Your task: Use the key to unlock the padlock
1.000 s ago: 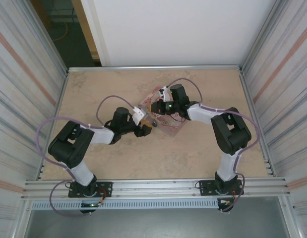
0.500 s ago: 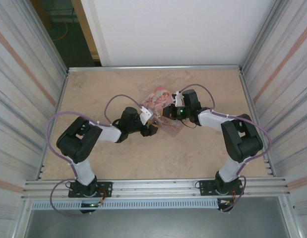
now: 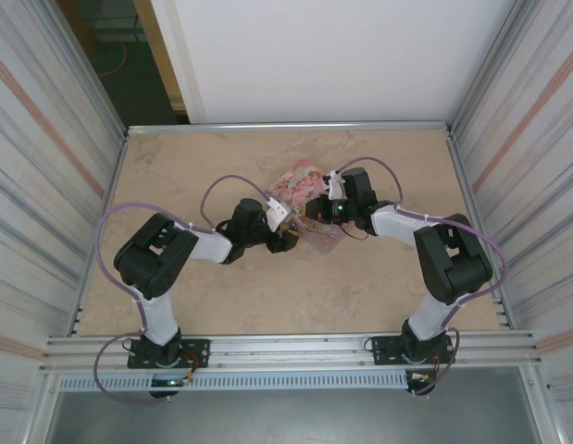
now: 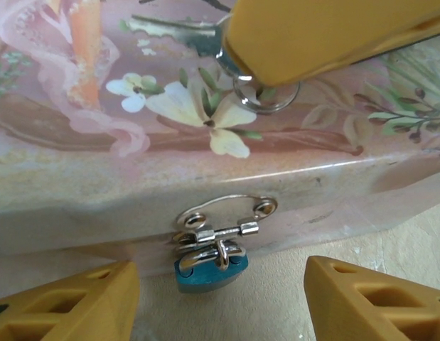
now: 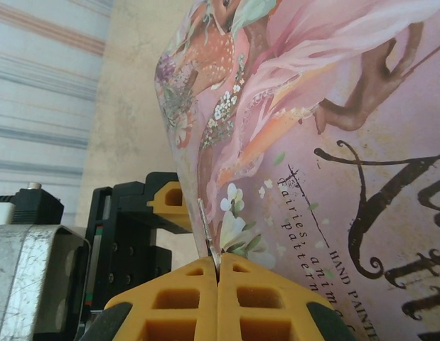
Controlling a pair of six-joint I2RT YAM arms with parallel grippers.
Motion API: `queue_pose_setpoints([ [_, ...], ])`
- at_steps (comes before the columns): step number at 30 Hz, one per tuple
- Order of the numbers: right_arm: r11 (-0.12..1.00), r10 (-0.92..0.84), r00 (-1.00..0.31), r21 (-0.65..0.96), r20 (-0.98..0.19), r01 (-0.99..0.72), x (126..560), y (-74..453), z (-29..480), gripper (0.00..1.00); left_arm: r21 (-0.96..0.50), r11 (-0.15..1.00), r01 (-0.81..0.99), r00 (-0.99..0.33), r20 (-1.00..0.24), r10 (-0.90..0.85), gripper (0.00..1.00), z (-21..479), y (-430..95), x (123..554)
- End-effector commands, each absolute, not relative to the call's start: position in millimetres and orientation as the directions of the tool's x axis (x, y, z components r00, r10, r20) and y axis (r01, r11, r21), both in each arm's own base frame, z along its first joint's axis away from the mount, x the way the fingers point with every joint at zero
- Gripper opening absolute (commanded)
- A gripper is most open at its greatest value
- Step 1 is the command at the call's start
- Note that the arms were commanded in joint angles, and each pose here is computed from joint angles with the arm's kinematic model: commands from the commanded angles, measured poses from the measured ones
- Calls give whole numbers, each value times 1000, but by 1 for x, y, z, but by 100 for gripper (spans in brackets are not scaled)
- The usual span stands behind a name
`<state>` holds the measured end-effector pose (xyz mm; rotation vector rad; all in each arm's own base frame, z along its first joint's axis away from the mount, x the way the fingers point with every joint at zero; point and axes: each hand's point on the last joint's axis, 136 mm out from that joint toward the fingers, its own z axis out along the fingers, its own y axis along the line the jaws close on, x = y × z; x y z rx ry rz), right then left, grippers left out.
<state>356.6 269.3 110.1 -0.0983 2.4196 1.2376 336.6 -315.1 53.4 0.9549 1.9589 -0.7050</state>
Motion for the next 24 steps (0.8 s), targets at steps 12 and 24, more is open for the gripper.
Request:
queue_pose_setpoints([
  [12,616,112,-915,750,-388,-242,348,263,107,0,-187,553,812,-427,-836,345,58,43,-323,339],
  [24,608,120,-913,756,-390,-243,348,265,111,0,-133,616,776,-417,-841,345,53,49,-332,347],
])
